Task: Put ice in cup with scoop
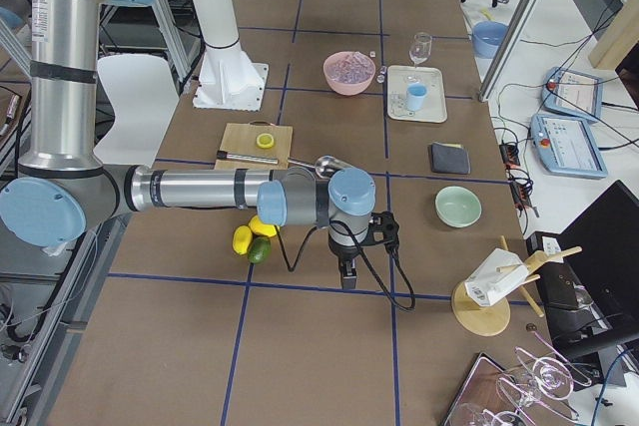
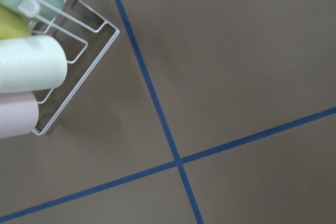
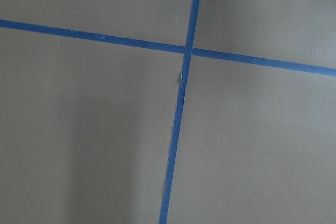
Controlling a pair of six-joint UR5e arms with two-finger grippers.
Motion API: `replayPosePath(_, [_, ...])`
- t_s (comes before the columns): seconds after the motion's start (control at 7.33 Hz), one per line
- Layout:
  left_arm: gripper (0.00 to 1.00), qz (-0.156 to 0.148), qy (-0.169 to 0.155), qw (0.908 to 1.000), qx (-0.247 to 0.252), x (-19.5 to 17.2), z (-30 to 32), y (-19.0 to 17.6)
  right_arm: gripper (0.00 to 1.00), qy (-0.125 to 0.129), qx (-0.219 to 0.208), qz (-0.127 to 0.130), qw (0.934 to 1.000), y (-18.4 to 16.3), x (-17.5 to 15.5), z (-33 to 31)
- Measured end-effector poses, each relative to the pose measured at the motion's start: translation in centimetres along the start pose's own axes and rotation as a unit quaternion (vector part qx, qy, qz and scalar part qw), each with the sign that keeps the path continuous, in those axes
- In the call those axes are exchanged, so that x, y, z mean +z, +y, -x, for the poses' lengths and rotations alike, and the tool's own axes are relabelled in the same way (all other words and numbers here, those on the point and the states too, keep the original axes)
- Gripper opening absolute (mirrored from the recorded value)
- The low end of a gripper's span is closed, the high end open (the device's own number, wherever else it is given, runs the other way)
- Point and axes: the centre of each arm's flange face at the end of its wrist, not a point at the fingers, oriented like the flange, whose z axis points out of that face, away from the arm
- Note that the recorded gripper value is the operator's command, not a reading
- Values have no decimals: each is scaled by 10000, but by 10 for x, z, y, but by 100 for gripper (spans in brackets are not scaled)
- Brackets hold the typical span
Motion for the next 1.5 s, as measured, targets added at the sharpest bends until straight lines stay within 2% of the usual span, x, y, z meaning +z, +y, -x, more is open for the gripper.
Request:
replayPosePath(0.27, [100,159,69,9992,-357,17,25,39,100,-189,9,-4,9998,1,0,3])
replayPosePath(0.55, [100,171,46,9986,-497,18,28,48,100,-284,10,-29,9996,-3,-2,7])
replayPosePath(0.95, [100,17,209,9975,-680,11,13,61,100,-194,34,-45,9998,-8,-5,8])
replayPosePath(1.5, [100,-181,232,9980,-557,7,6,66,100,-112,-3,-70,9999,-8,-6,7])
